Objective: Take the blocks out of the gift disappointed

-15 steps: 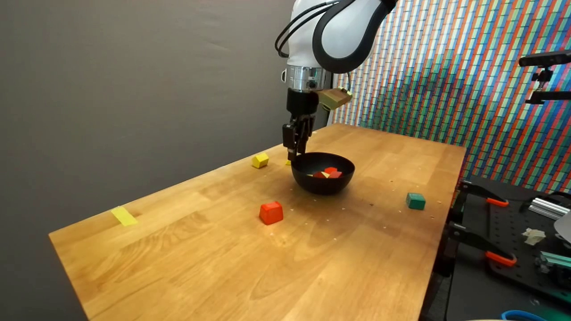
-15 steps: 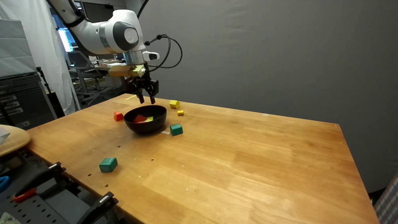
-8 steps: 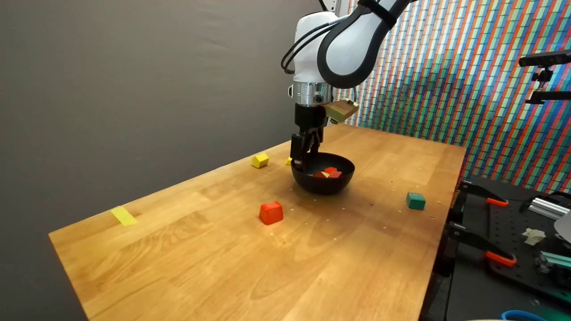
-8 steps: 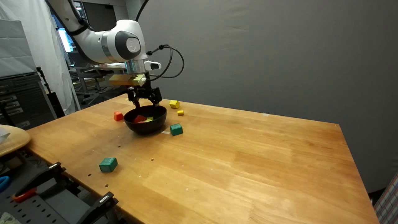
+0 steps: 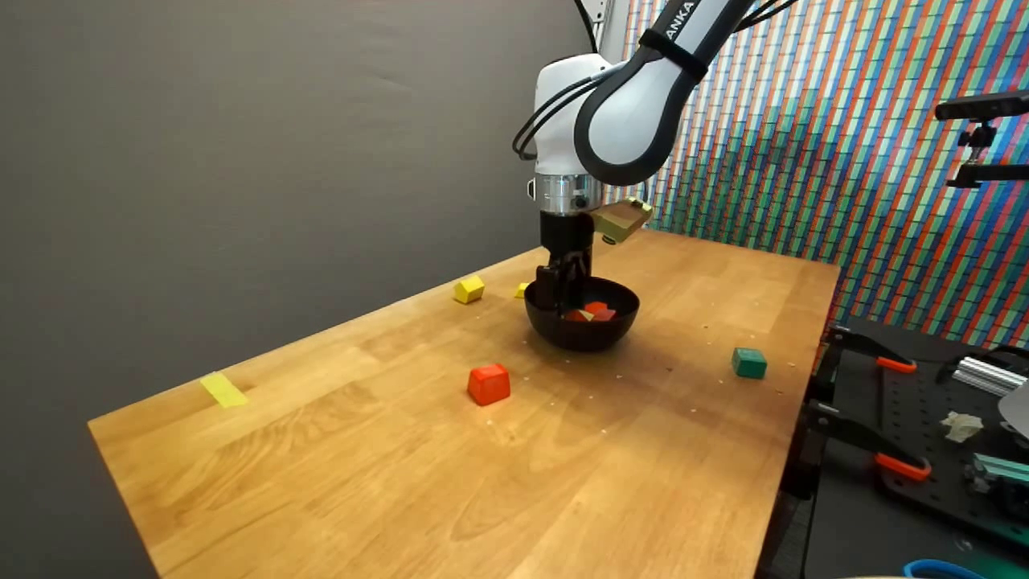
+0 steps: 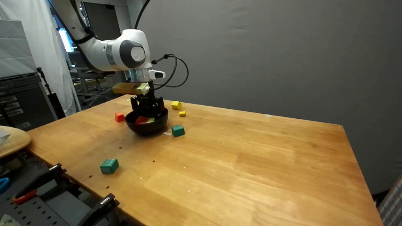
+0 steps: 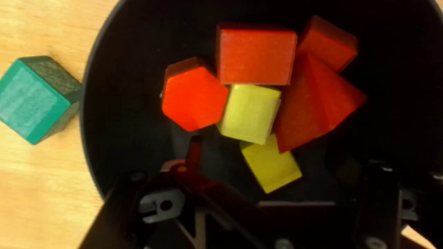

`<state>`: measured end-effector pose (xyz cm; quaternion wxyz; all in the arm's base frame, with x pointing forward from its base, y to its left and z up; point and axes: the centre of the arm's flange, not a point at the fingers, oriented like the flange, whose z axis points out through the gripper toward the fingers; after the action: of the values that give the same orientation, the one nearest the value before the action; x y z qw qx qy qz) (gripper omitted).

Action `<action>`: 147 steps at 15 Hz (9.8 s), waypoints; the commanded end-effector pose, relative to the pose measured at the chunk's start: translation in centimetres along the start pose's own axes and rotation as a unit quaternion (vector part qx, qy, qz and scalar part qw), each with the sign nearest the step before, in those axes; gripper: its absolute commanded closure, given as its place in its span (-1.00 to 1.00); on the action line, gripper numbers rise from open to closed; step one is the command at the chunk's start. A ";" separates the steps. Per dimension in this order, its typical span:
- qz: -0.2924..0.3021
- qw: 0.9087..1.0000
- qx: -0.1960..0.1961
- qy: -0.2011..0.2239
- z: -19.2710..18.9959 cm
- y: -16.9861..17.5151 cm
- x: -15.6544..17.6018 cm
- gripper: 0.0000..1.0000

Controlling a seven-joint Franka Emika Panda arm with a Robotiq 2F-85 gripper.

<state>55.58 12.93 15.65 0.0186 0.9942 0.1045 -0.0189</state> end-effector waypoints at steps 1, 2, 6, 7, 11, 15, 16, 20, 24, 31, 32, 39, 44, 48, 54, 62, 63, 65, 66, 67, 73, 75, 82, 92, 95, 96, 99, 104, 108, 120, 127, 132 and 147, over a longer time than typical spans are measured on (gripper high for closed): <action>-0.006 1.000 -0.006 -0.003 0.6 0.1 0.4 -0.67; -0.008 1.000 -0.009 -0.003 0.8 0.0 0.4 -0.38; -0.019 1.000 -0.021 0.005 0.9 -0.6 0.6 0.16; -0.021 0.999 -0.024 0.009 0.7 -0.7 0.7 0.35; -0.030 0.999 -0.036 0.025 -0.4 -1.0 1.0 0.66; -0.035 0.997 -0.047 0.054 -2.9 -0.6 0.8 0.64; -0.039 0.996 -0.052 0.061 -3.7 -0.4 0.6 0.64; -0.071 0.989 -0.055 0.116 -8.7 -1.3 -0.4 0.65; -0.120 0.975 -0.040 0.180 -11.0 -5.3 2.6 0.65; -0.098 0.984 0.035 0.144 -8.9 -11.3 7.6 0.58; -0.085 0.986 0.034 0.141 -8.6 -11.0 8.2 0.39; -0.002 0.992 0.009 0.127 -10.2 -8.6 9.5 -0.94; 0.085 0.994 -0.063 0.031 -10.7 -6.9 5.4 -1.00; 0.177 0.979 -0.088 -0.041 -9.6 -6.4 2.4 -1.00; 0.321 0.944 -0.051 -0.050 -5.7 -4.5 0.2 -1.00; 0.343 0.936 -0.066 -0.042 -4.7 -2.8 0.2 -1.00; 0.357 0.931 -0.059 -0.051 -4.2 -1.7 -0.6 -1.00; 0.381 0.921 -0.056 -0.059 -3.1 0.2 -1.8 -1.00; 0.392 0.917 -0.052 -0.059 -2.4 1.1 -2.4 -1.00; 0.401 0.913 -0.049 -0.055 -1.6 2.0 -2.8 -1.00; 0.416 0.909 -0.021 -0.026 0.3 3.1 -2.7 -1.00; 0.414 0.910 -0.024 -0.019 0.5 2.8 -2.5 -1.00; 0.395 0.918 -0.041 -0.006 1.7 1.2 -1.8 -0.38; 0.374 0.925 0.003 0.063 -5.7 0.7 -1.9 0.66; 0.393 0.914 -0.014 0.094 -8.2 2.1 -2.0 0.66; 0.403 0.909 -0.018 0.107 -8.7 2.9 -1.9 0.66; 0.436 0.888 -0.058 0.137 -8.2 5.6 -0.2 0.67; 0.468 0.870 -0.082 0.133 -5.7 8.5 3.3 0.67; 0.482 0.861 -0.087 0.138 -4.5 9.9 4.3 0.67; 0.481 0.859 -0.095 0.148 -3.7 12.4 6.9 -0.27; 0.299 0.944 -0.100 0.097 -10.8 7.4 0.3 -1.00; 0.166 0.979 -0.089 0.078 -15.8 3.2 -6.4 -1.00; 0.310 0.951 0.009 -0.010 -5.3 -0.5 -3.7 -1.00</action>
<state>52.09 12.85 21.07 0.0152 0.9772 -0.2103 -0.0230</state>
